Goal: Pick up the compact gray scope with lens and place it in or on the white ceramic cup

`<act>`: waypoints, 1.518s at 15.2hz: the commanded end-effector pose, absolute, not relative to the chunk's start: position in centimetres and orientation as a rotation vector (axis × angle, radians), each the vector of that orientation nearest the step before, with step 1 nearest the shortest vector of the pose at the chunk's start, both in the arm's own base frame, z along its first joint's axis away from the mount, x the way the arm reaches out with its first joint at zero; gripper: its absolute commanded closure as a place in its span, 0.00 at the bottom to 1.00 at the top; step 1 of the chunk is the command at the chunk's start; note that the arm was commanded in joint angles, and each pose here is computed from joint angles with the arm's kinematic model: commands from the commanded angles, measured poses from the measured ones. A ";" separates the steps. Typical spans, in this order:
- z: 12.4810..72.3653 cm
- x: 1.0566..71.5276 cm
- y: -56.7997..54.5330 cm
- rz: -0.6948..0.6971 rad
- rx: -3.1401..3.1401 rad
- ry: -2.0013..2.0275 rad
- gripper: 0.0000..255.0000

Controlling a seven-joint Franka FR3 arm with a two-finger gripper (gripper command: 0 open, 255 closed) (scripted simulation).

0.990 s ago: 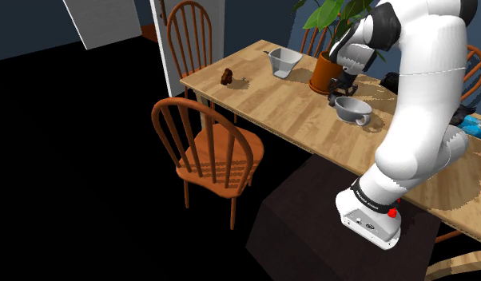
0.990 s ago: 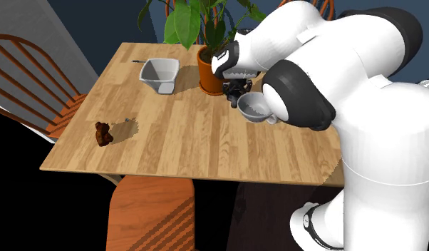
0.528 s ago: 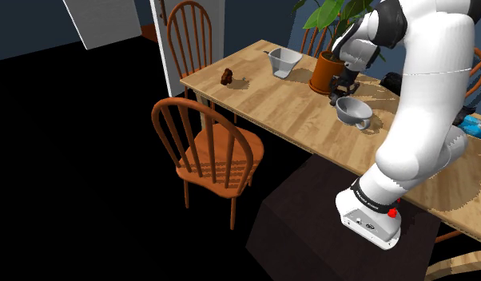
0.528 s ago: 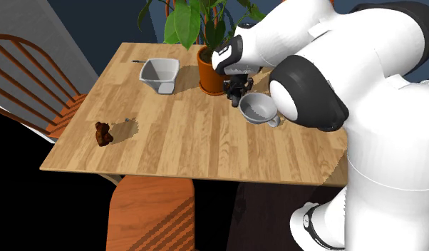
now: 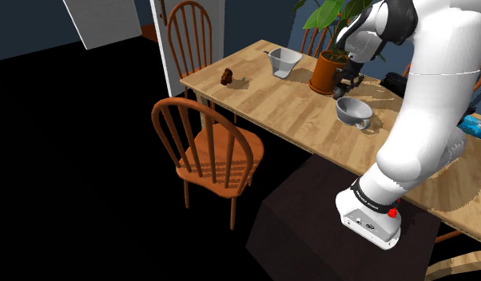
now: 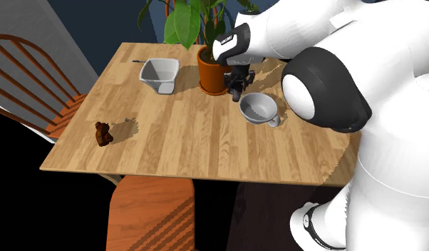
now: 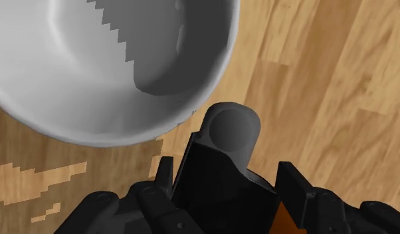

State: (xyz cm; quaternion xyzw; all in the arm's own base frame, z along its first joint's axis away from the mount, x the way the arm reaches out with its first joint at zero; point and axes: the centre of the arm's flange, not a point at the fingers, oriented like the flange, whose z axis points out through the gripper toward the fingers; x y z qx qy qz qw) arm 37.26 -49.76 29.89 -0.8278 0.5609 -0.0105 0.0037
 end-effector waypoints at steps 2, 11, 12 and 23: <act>31.5 37.2 -49.8 -0.033 -2.594 1.758 1.00; 36.3 37.2 -49.8 -0.033 -2.594 1.758 1.00; 36.8 37.2 -49.8 -0.033 -2.594 1.758 1.00; 38.9 28.2 -44.4 -0.033 -2.594 1.758 1.00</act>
